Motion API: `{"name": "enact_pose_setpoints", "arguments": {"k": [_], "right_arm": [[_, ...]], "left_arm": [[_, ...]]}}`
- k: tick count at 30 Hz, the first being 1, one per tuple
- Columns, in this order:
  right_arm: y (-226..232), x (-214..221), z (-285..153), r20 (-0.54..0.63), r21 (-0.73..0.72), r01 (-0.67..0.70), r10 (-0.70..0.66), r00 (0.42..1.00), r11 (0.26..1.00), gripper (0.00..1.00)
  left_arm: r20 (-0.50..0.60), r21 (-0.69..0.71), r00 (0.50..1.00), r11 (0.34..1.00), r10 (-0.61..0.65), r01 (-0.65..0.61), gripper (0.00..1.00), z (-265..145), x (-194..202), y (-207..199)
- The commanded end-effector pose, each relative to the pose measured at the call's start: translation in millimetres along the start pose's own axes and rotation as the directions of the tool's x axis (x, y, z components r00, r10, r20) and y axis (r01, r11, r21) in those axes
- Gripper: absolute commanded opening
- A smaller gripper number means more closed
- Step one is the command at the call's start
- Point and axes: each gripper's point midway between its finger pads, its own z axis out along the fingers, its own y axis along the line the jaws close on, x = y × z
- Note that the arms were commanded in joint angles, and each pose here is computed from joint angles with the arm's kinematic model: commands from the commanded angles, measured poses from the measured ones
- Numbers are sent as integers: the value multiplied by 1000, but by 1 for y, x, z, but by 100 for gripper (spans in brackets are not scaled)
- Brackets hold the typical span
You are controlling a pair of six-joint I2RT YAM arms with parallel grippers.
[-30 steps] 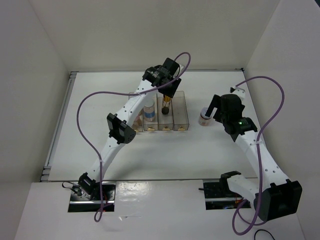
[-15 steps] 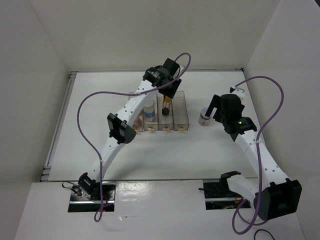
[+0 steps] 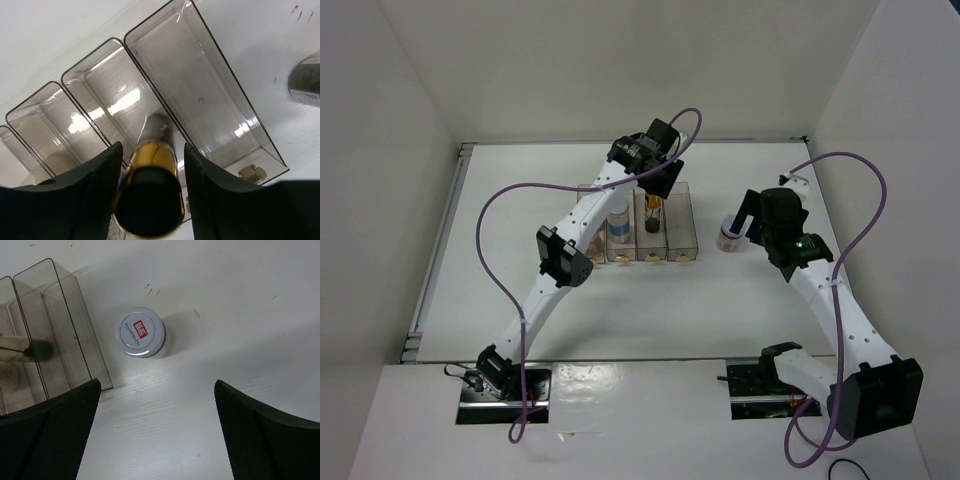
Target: Organize the condiment bottles
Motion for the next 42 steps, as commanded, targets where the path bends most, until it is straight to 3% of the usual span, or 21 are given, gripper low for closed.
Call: {"name": "enact_pose_setpoints", "arguments": {"k": [1,5,10,15,21,28,30,36,41,42], "right_arm": [[2,-6,2,20,-5,-7,7,1000,1000,98],[2,-4,4,12,-1,-4,4,1000,1000,98],[2,-4,4,12,-1,-4,4,1000,1000,98],[3,-2,6,0,-5,-1,1,1000,1000,98],[7,9,15,-56,-12,23,-24,998,1000,98],[16,-1,25,-66,-8,36,-36,997,999,98],[19,-6,27,-54,-13,32,-32,998,999,98],[35,-17,41,-56,-38,28,-30,998,999,98],[36,1,64,-129,-17,59,-61,990,998,98],[33,3,67,-132,-1,64,-64,989,998,98]], "left_arm": [[36,6,999,1000,-28,28,60,-1,-9,3],[48,-11,998,1000,-29,29,73,-9,-13,6],[50,-11,998,1000,-29,29,81,-17,-14,6],[124,-10,991,999,-44,45,89,-53,-34,8],[247,1,967,998,-55,57,99,-130,-61,13],[442,42,894,997,-72,60,99,-257,-81,15],[453,13,888,996,-82,86,99,-273,-77,23],[575,40,811,993,-113,110,99,-372,-61,29],[608,8,784,989,-123,149,99,-408,-42,42],[585,-9,802,988,-118,152,99,-405,-31,46]]}}
